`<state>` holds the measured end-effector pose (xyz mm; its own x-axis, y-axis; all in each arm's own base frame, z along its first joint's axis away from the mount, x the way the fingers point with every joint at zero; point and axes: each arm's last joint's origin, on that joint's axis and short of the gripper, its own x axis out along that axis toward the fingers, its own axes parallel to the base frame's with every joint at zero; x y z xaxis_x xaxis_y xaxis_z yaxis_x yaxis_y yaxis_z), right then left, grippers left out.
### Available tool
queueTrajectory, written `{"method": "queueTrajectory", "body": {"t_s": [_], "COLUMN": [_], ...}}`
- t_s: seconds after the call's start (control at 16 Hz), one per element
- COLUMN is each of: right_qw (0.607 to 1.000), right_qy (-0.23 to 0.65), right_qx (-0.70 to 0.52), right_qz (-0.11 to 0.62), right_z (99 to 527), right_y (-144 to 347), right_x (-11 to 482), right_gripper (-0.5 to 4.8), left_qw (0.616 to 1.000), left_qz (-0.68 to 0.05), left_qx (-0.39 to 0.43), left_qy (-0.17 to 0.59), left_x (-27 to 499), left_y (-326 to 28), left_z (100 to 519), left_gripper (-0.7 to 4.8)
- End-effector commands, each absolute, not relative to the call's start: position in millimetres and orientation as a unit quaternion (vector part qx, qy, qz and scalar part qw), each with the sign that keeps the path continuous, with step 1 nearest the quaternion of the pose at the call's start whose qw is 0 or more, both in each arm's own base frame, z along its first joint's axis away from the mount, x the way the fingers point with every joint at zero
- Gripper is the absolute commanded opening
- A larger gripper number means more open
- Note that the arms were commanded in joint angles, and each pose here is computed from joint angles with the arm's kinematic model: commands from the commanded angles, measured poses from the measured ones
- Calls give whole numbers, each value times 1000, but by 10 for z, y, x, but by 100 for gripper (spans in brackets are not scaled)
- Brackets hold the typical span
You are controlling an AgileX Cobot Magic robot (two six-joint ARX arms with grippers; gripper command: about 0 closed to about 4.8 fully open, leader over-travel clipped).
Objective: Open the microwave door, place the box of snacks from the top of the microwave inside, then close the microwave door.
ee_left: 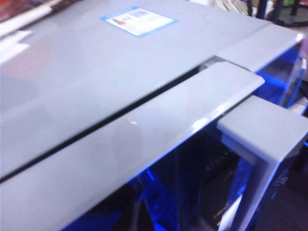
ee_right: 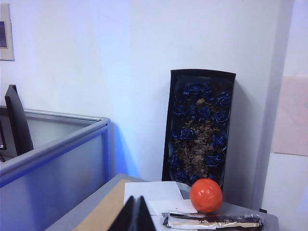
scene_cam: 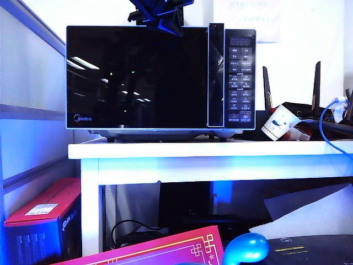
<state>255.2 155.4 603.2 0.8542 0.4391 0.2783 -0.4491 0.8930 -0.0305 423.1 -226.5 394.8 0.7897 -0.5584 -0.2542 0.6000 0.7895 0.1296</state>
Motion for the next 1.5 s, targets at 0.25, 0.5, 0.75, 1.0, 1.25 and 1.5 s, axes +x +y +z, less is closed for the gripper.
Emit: {"method": "queueTrajectory", "body": {"t_s": [0.25,0.5,0.75,1.0,1.25,1.5], "right_qw": [961,962,963,966,972,965], "right_qy": [-156,-183,-217,-205,-171,-81], "right_qx": [20,4,30,-15,-32,-74], "right_qz": [229,204,160,154,158,237], "right_z": [6078,6201,6442,6502,6416,6194], "right_y": [1532,1398,1029,583,303,427], "right_x": [2515,2320,1770,1050,598,722], "right_gripper": [-1,-1,-1,-1,-1,-1], "left_qw": [968,961,952,950,968,978], "left_qz": [-218,-263,-285,-274,-232,-195], "left_qx": [103,83,54,45,57,62], "left_qy": [72,18,-96,-140,-81,-31], "left_x": [4291,3860,2722,1387,151,-660], "left_y": [-2171,-1986,-1426,-742,-80,361], "left_z": [4032,4618,5632,6096,5905,5509], "left_gripper": [-6,-6,-6,-6,-6,-6]}}
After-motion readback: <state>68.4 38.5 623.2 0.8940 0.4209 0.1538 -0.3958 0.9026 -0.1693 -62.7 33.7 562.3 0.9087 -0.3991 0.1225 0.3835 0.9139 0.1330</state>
